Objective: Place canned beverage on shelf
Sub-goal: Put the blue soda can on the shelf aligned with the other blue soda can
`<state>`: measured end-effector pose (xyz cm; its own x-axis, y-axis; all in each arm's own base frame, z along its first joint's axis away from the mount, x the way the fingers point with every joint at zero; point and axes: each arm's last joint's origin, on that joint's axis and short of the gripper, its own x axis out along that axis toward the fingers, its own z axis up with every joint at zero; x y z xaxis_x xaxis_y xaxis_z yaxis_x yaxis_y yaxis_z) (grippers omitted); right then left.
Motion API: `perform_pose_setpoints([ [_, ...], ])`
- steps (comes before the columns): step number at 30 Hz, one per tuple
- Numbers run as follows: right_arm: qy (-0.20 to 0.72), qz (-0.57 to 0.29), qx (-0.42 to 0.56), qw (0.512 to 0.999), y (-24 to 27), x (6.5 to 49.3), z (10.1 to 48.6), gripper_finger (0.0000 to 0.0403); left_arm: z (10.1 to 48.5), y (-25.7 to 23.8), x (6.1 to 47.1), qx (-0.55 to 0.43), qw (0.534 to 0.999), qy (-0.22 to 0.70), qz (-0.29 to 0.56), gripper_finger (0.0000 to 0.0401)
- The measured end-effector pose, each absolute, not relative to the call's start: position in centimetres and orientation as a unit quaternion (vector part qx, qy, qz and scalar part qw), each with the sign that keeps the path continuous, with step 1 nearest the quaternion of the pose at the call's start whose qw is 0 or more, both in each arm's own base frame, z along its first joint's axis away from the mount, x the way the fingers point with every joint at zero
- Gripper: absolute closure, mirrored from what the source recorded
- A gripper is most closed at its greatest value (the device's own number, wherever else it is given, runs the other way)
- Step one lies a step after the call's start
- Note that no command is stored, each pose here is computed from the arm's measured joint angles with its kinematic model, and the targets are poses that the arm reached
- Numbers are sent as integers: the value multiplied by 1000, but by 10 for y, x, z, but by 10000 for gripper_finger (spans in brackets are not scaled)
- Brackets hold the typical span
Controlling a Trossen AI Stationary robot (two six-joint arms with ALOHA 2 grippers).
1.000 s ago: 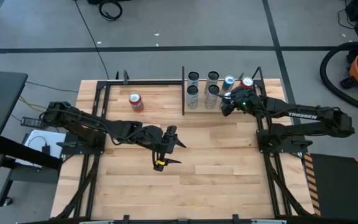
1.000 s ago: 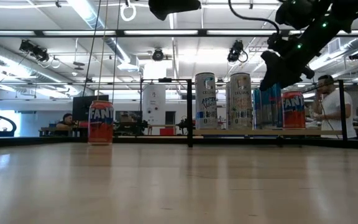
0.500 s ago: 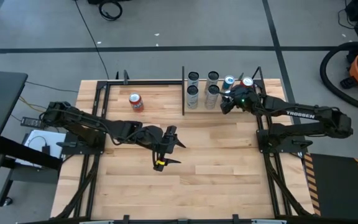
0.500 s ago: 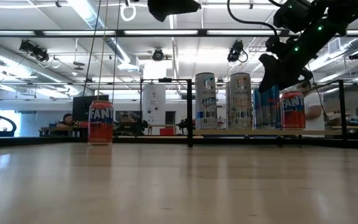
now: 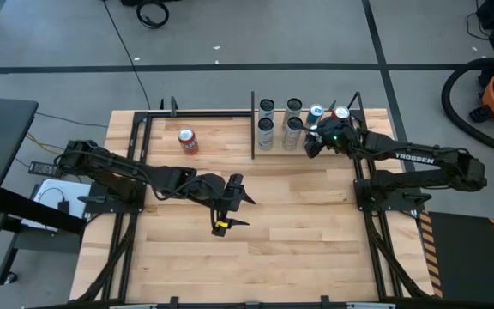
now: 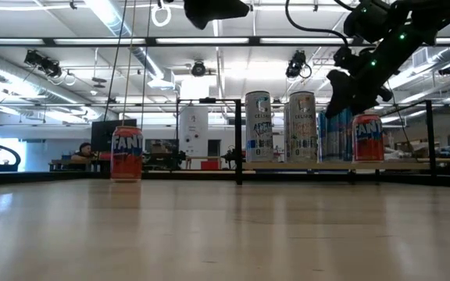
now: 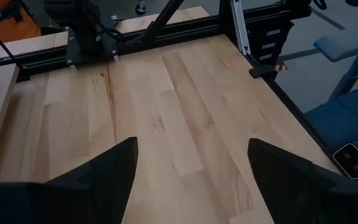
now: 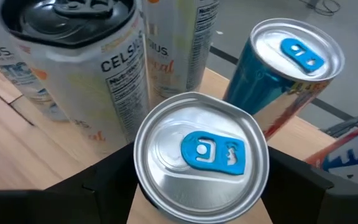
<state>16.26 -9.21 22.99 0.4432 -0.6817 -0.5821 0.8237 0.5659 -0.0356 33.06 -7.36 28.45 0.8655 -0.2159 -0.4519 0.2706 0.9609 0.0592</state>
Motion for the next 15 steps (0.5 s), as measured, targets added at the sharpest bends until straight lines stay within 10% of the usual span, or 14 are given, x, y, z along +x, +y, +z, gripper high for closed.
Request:
perform_pose_setpoints([
  [15, 282, -461, 100, 835, -93, 161, 232, 68, 284, -73, 330, 57, 963, 231, -125, 95],
])
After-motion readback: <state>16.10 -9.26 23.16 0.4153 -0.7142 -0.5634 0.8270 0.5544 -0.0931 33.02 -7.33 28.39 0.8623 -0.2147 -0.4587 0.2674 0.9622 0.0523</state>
